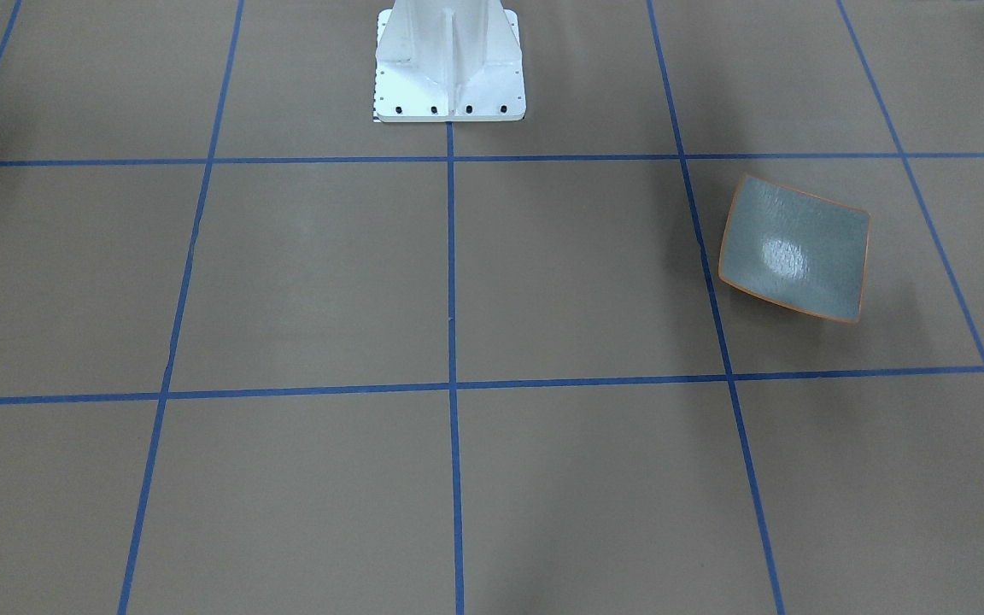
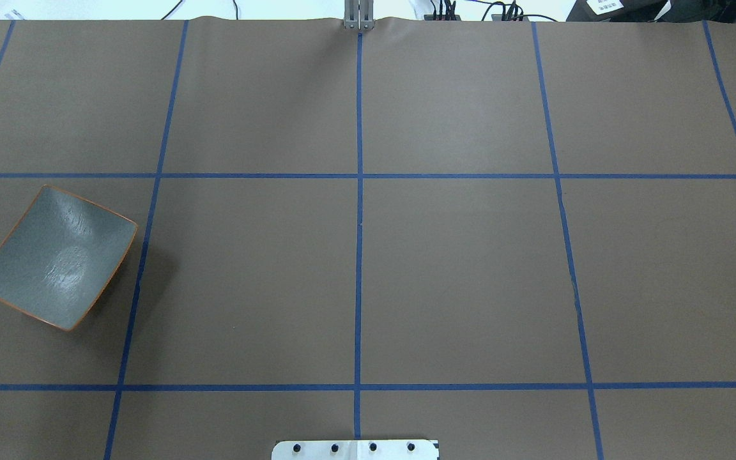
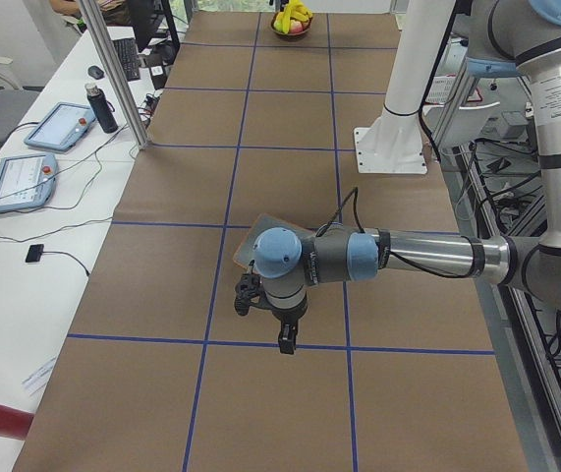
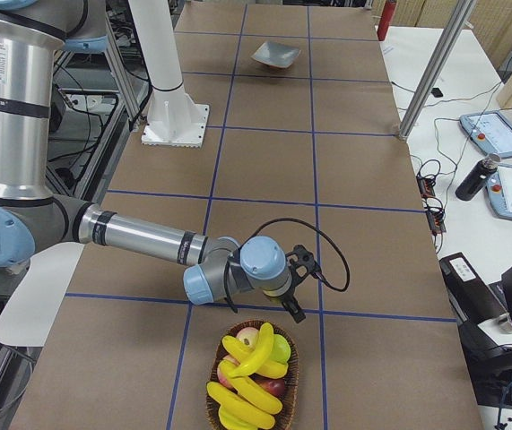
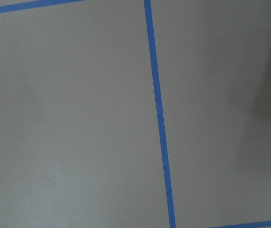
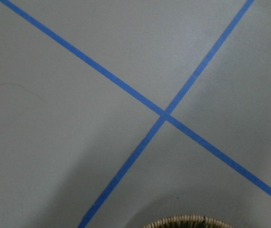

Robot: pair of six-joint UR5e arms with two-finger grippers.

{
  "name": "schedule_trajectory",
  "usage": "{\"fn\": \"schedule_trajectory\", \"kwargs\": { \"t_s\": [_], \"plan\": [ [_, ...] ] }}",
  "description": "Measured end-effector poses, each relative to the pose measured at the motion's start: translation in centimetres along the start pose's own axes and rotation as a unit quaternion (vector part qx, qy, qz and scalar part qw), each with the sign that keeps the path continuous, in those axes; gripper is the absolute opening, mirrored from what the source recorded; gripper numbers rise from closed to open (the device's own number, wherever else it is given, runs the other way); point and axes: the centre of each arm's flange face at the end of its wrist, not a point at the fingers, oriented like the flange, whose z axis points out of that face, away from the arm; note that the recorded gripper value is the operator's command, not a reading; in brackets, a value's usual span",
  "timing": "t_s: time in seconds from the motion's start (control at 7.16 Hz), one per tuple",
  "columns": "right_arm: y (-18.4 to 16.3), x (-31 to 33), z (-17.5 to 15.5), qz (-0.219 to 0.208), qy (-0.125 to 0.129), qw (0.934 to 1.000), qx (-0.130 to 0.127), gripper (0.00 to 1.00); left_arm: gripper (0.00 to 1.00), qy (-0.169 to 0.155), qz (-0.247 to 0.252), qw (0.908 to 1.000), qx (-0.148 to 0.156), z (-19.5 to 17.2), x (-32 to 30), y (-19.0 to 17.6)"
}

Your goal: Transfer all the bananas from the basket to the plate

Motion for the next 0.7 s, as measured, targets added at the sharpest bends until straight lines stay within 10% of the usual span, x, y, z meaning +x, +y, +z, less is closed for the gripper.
{"fn": "schedule_trajectory", "kwargs": {
  "t_s": [0.7],
  "plan": [
    [7.8,0.8,1.0,-0.013,-0.014,0.9992,-0.036,0.88,1.0,0.0,-0.001,1.0,-0.002,0.2,-0.1,0.0]
  ]
}}
